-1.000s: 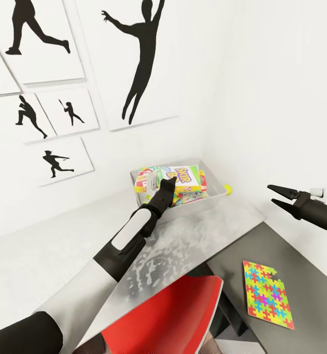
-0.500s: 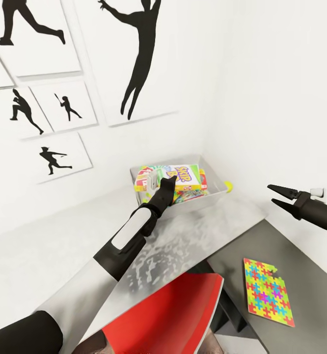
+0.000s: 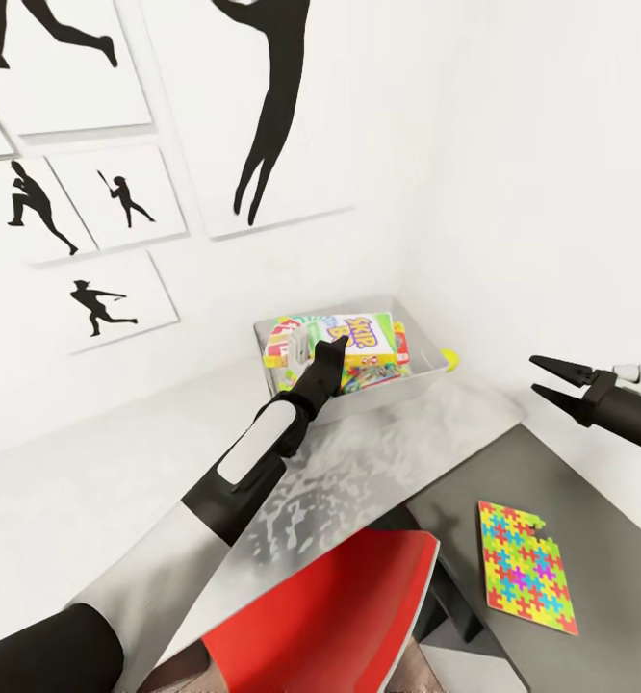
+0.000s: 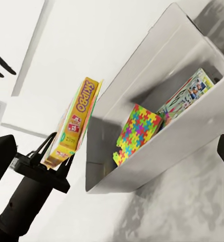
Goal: Put all the toys in the child's room - the three board games (two on the bed and one on the table), the two jigsaw puzzles on the table, and the tennis ball on the table - inside the toy box on the table in the child's room.
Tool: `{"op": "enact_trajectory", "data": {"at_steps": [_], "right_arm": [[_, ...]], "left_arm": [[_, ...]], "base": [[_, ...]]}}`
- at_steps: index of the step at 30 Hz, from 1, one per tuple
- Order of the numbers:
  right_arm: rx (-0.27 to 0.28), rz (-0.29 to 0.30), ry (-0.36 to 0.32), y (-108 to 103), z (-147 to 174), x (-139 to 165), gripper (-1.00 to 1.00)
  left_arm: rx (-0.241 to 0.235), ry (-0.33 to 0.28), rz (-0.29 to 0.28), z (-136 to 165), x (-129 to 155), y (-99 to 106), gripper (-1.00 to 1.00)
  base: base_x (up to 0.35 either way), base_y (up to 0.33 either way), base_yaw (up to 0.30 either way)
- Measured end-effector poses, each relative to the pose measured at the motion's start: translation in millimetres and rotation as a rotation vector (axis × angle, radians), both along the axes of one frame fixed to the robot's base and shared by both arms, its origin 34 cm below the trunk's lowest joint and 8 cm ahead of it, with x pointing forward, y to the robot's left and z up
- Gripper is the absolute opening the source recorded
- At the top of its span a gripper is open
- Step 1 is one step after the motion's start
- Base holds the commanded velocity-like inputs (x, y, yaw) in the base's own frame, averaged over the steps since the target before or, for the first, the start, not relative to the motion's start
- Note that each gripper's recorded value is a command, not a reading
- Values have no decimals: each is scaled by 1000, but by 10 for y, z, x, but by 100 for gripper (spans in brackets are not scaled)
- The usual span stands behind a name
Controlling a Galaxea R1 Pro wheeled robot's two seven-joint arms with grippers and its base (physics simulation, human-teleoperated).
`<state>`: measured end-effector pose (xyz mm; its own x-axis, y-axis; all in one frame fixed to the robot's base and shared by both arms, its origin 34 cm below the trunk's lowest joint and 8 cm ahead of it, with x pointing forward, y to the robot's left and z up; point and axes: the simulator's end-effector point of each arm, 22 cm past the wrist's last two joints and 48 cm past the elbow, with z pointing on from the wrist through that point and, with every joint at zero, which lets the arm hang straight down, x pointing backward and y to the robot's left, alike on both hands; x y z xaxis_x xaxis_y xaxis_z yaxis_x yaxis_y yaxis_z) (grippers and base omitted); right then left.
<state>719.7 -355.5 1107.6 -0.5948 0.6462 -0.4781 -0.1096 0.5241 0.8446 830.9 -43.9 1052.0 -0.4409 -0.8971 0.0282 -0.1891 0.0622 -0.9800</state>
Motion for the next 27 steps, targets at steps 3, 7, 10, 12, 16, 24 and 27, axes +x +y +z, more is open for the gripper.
{"op": "enact_trajectory", "data": {"at_steps": [3,7,10,12,16,24,27], "right_arm": [[-3,1,4,-18,-14,3,100],[-5,0,9,-29,-46,9,100],[-4,-1,13,-32,-71,14,100],[-4,-1,16,-34,-89,17,100],[1,0,21,-32,-118,22,100],[9,3,32,-18,-187,33,100],[9,4,37,-17,-217,37,100]], "left_arm": [[0,2,1,-19,11,2,-100],[-1,7,2,-61,17,3,-100],[-3,8,0,-74,17,-3,-100],[-10,0,-2,-37,18,-13,-100],[-15,-11,-3,11,48,-20,-100],[-17,-18,-1,27,114,-18,-100],[-17,-15,-1,0,121,-18,-100]], "base": [[0,0,0],[0,0,0],[0,0,0],[0,0,0],[0,0,0],[0,0,11],[0,0,53]]}}
